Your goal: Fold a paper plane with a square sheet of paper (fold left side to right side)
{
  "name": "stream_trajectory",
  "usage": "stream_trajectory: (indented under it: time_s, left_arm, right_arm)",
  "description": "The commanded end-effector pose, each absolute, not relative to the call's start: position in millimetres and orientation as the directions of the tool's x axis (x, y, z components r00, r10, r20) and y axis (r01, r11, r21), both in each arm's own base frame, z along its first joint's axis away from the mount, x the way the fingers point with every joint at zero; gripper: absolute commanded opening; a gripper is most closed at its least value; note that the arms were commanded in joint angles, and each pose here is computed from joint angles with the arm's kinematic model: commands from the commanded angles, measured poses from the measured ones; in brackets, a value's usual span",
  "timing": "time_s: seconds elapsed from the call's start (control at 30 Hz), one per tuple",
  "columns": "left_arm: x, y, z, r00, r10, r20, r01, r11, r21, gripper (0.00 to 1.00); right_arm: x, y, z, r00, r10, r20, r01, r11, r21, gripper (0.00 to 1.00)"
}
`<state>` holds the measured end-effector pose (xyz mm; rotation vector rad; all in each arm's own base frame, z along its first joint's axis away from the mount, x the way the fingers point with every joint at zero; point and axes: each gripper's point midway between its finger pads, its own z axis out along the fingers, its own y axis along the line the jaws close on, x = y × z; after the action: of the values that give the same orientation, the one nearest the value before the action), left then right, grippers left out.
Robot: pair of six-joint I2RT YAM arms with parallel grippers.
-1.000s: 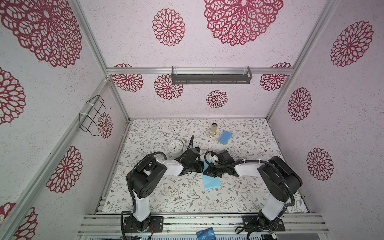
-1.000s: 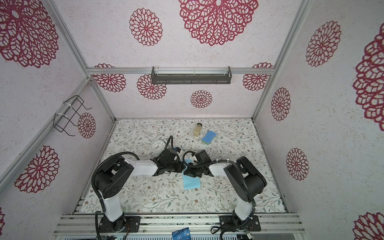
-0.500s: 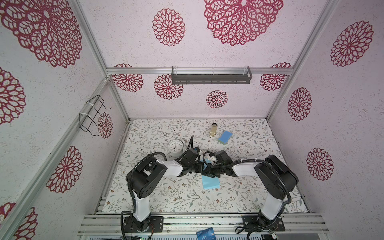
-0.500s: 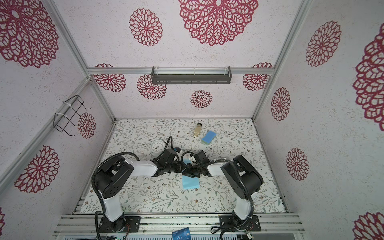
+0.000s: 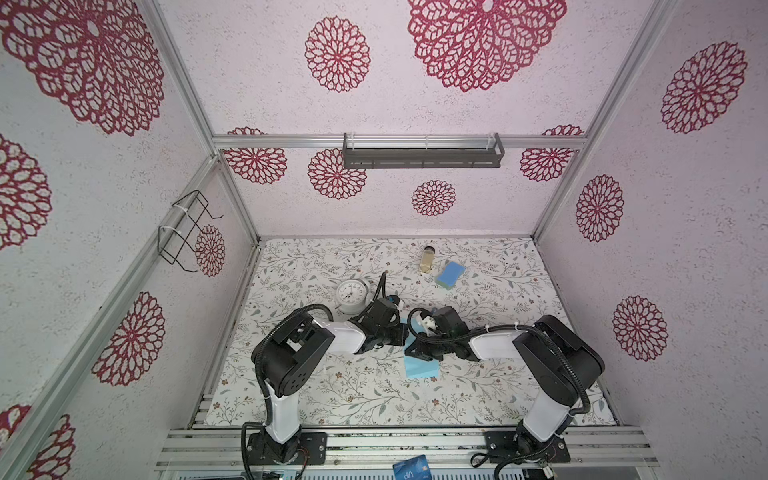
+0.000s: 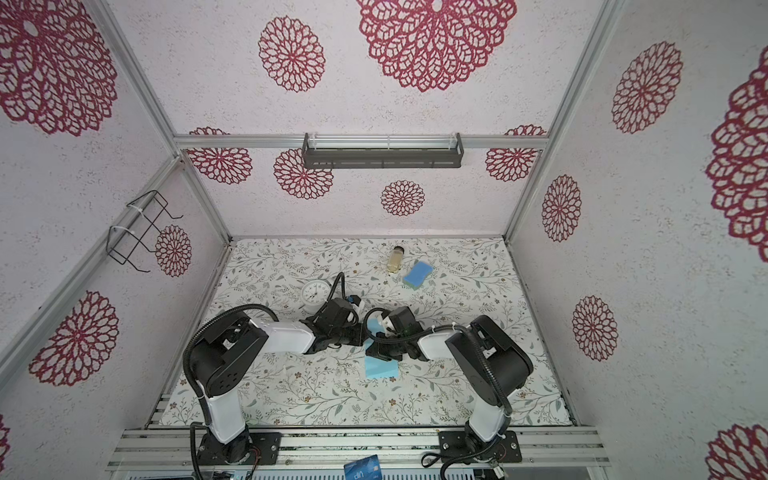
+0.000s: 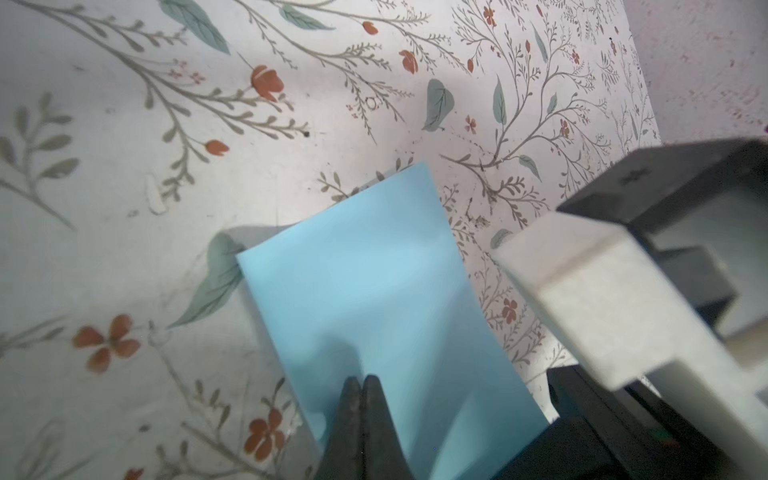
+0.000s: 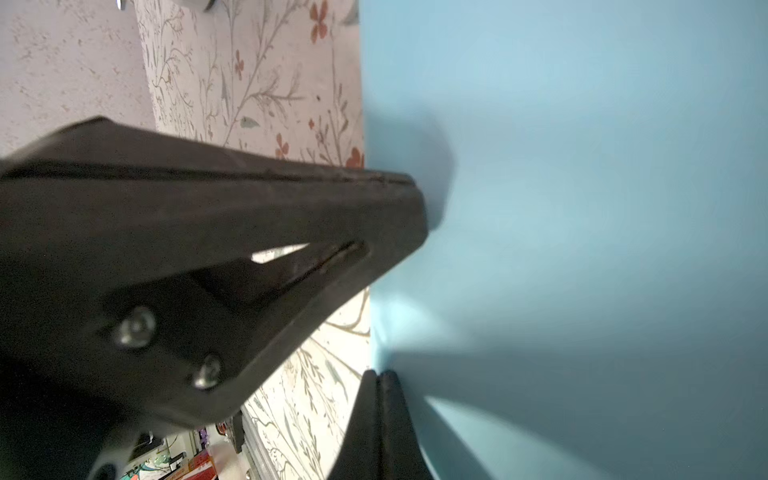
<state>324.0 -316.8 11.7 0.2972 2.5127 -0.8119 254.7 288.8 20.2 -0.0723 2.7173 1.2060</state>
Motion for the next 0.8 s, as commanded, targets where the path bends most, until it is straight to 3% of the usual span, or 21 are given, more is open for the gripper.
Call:
stream_trajectory:
  time_s: [0.0,0.77]
  left_arm:
    - [305.8,-295.0,-22.2,-0.906,0.085,-0.415,0.282,0.851,-0.442,0.0]
    - [303.3,-293.8,-25.2,-0.908,0.079,-0.411,0.276,0.851,-0.448,0.0]
  right_arm:
    - [226.6,275.9,0.6,-0.994,-0.025,-0.103,-0.089,0.722,0.686,0.0]
    - [176.8,264.6,-15.8,-0.994,-0.089,-0.064,-0.109,0.741,0.662,0.0]
